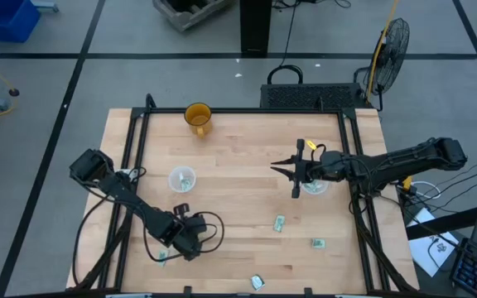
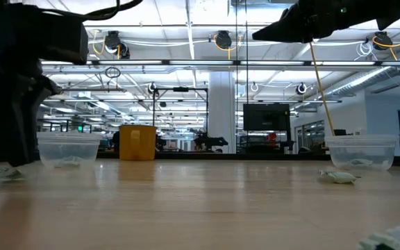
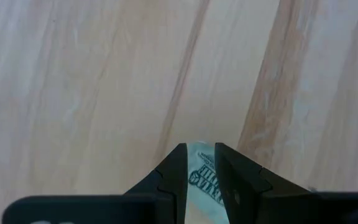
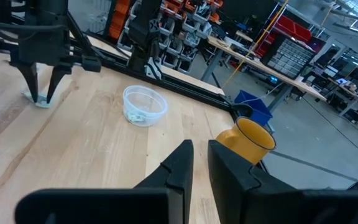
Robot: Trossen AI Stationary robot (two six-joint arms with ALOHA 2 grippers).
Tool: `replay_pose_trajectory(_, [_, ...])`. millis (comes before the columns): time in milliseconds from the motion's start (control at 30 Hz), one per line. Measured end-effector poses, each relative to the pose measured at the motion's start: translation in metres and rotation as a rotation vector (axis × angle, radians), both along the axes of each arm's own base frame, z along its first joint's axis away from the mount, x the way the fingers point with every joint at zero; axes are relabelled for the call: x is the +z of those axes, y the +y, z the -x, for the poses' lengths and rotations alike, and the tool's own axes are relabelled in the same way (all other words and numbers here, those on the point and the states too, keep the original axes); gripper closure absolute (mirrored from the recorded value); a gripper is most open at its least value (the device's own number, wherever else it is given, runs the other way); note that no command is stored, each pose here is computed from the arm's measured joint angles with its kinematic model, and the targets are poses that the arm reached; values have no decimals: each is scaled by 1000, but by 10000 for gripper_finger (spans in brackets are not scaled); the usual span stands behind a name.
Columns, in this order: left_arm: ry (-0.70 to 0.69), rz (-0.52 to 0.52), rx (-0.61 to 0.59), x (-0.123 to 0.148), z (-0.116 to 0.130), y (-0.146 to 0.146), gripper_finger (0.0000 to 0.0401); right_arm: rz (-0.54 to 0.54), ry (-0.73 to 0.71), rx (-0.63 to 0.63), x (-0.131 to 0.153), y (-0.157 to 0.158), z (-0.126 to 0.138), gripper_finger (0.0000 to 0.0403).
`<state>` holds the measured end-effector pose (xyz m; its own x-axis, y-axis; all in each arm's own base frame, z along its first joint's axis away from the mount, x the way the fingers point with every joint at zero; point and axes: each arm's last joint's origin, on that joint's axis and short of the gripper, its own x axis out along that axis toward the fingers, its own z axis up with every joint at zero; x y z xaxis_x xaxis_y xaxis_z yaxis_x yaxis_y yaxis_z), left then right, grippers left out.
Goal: Pick and place items into bin
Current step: Put the stevia packet into the left transparent bin
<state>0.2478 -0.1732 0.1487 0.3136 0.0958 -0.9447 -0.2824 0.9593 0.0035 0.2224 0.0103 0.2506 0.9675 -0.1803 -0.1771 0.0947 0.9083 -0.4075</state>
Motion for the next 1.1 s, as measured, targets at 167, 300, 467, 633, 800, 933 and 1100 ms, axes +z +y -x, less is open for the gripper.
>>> replay_pose_trajectory(167, [-48,64,16,-12,2,0,314,0,0,0,0,0,0,360])
replay_pose_trajectory(300, [-54,85,19,-18,5,2,314,0,0,0,0,0,0,360])
replay_pose_trajectory(467, [-34,59,-11,-20,8,4,325,0,0,0,0,0,0,360])
replay_pose_trajectory(633, [-30,47,-24,-21,7,6,389,0,0,0,0,0,0,360])
replay_pose_trajectory(800, [-69,-23,-33,-17,3,7,392,0,-1,0,0,0,0,360])
replay_pose_trajectory(933, [-104,-126,-70,5,-1,10,395,0,-1,0,0,0,0,360])
replay_pose_trajectory(1100, [-114,-309,19,43,8,35,397,0,-3,0,0,0,0,360])
